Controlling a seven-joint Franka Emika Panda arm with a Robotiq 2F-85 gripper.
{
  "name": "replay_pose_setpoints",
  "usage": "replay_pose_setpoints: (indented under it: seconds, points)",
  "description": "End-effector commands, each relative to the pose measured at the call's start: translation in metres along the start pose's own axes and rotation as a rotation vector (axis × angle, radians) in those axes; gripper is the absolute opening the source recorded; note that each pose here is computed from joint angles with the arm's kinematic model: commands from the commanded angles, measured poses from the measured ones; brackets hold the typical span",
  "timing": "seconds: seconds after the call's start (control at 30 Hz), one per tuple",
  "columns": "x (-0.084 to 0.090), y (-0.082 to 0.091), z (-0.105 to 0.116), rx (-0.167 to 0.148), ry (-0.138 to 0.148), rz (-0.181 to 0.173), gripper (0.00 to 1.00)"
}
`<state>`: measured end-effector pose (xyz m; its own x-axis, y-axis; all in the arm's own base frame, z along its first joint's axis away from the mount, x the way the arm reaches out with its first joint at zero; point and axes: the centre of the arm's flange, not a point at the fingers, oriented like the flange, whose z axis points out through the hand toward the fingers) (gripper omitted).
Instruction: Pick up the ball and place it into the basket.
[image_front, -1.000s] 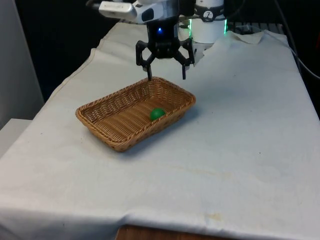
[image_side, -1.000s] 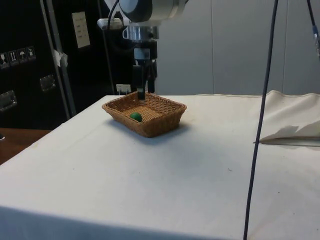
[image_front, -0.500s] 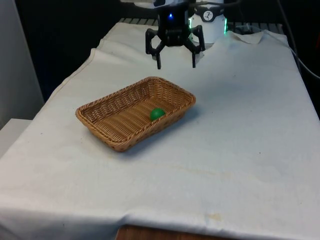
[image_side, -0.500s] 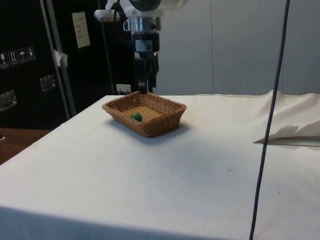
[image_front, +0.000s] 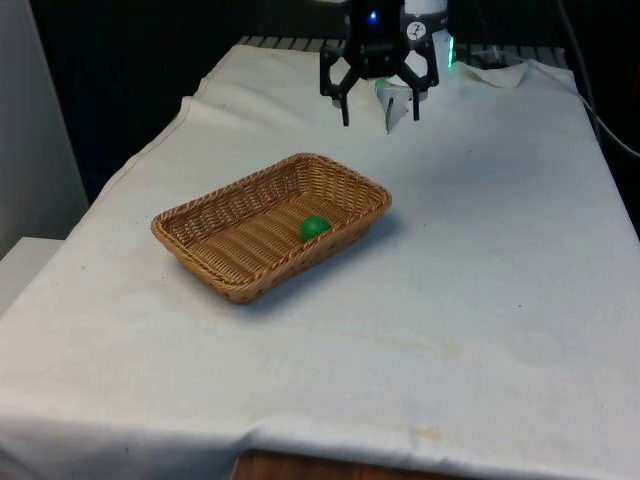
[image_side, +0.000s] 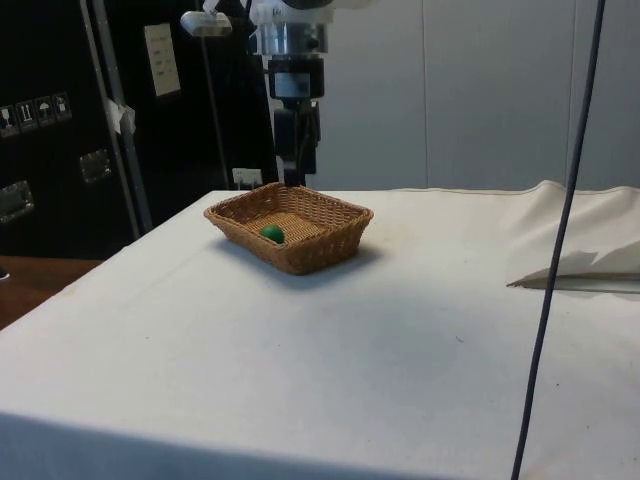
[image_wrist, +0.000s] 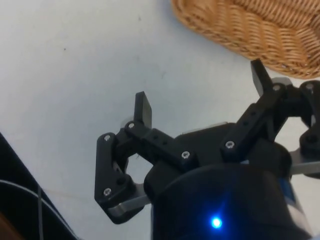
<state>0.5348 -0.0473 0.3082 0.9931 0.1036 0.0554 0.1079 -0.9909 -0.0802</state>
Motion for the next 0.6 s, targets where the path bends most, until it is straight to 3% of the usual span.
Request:
replay_pose_setpoints:
  seconds: [0.0,0.17,0.2,0.23,0.47,0.53,0.57]
  points:
    - [-0.002,-0.007,0.001,-0.010,-0.001,-0.007,1.00]
    - [-0.004,-0.023,0.001,-0.003,-0.006,-0.033,1.00]
    - [-0.003,-0.021,0.001,0.010,-0.007,-0.031,1.00]
    - [-0.005,-0.027,0.001,-0.001,-0.007,-0.037,1.00]
    - [-0.007,-0.048,0.002,0.007,-0.012,-0.072,1.00]
    - [-0.006,-0.049,0.002,0.022,-0.015,-0.076,1.00]
    - [-0.007,-0.054,0.002,0.010,-0.015,-0.080,1.00]
